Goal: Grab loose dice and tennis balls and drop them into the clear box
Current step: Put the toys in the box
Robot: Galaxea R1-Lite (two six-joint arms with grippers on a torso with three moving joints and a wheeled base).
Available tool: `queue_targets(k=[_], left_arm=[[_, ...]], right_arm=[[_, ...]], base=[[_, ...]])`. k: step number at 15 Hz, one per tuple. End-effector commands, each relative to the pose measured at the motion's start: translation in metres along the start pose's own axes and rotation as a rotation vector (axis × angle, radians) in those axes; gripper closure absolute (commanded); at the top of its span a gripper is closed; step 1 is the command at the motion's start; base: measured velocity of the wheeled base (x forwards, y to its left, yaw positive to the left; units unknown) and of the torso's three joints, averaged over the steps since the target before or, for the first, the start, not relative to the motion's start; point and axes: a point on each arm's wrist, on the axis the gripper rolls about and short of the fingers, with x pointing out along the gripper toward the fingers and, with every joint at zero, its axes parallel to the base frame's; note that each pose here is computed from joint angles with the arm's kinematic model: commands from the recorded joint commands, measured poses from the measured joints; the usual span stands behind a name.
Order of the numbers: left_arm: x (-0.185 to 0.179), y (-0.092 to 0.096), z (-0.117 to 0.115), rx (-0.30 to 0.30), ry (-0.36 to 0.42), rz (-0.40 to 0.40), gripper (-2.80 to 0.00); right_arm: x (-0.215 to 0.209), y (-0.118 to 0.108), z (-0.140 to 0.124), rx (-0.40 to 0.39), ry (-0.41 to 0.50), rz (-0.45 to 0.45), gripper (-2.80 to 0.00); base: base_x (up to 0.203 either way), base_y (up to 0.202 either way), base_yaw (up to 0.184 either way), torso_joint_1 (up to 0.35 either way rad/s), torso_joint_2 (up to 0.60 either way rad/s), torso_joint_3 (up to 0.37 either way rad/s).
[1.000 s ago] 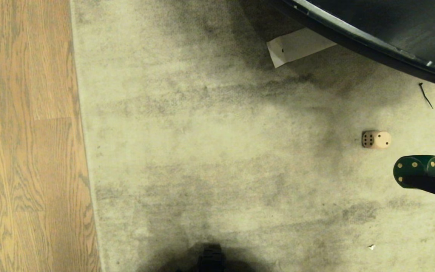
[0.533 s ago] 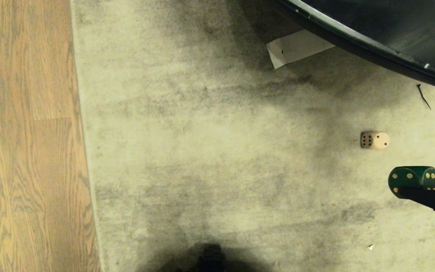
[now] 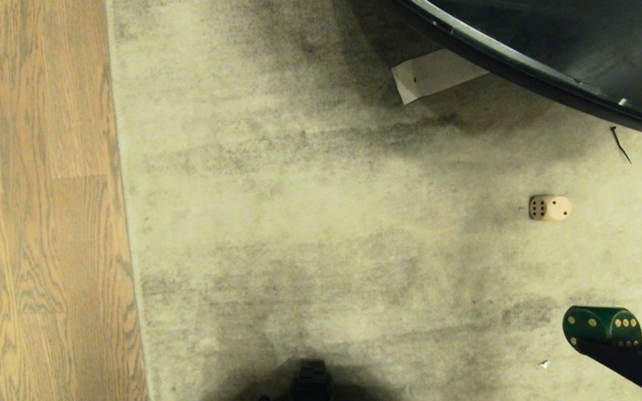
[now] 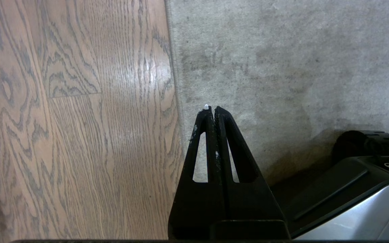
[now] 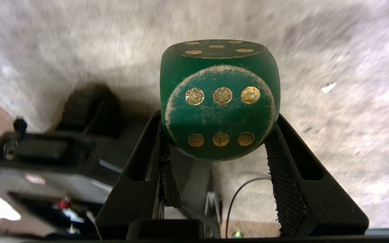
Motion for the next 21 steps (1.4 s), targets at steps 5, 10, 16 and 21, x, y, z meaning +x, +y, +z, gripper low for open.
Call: queue_targets(k=[5,10,16,21], left_arm=[[0.0,0.0,-0.001,-0.001,0.002,0.0,0.0],[0.0,0.0,-0.001,-0.001,0.004,0.0,0.0],[0.0,0.0,-0.001,-0.001,0.002,0.0,0.0],[0.0,0.0,-0.001,-0.001,0.002,0.0,0.0]], right_arm=[[-0.023,0.015,-0.031,-0.013,-0.026,0.002,0.0],[-0.067,0.032,0.018,-0.055,-0.178,0.012,0.0],[-0.095,0.04,0.101,-0.073,-0.332,0.062,0.0],[-0.122,0.046,0.181,-0.058,-0.513,0.094,0.0]], base=[[0.0,0.0,0.0,0.0,0.0,0.0],[0.0,0.0,0.0,0.0,0.0,0.0],[0.0,0.0,0.0,0.0,0.0,0.0],[0.0,0.0,0.0,0.0,0.0,0.0]])
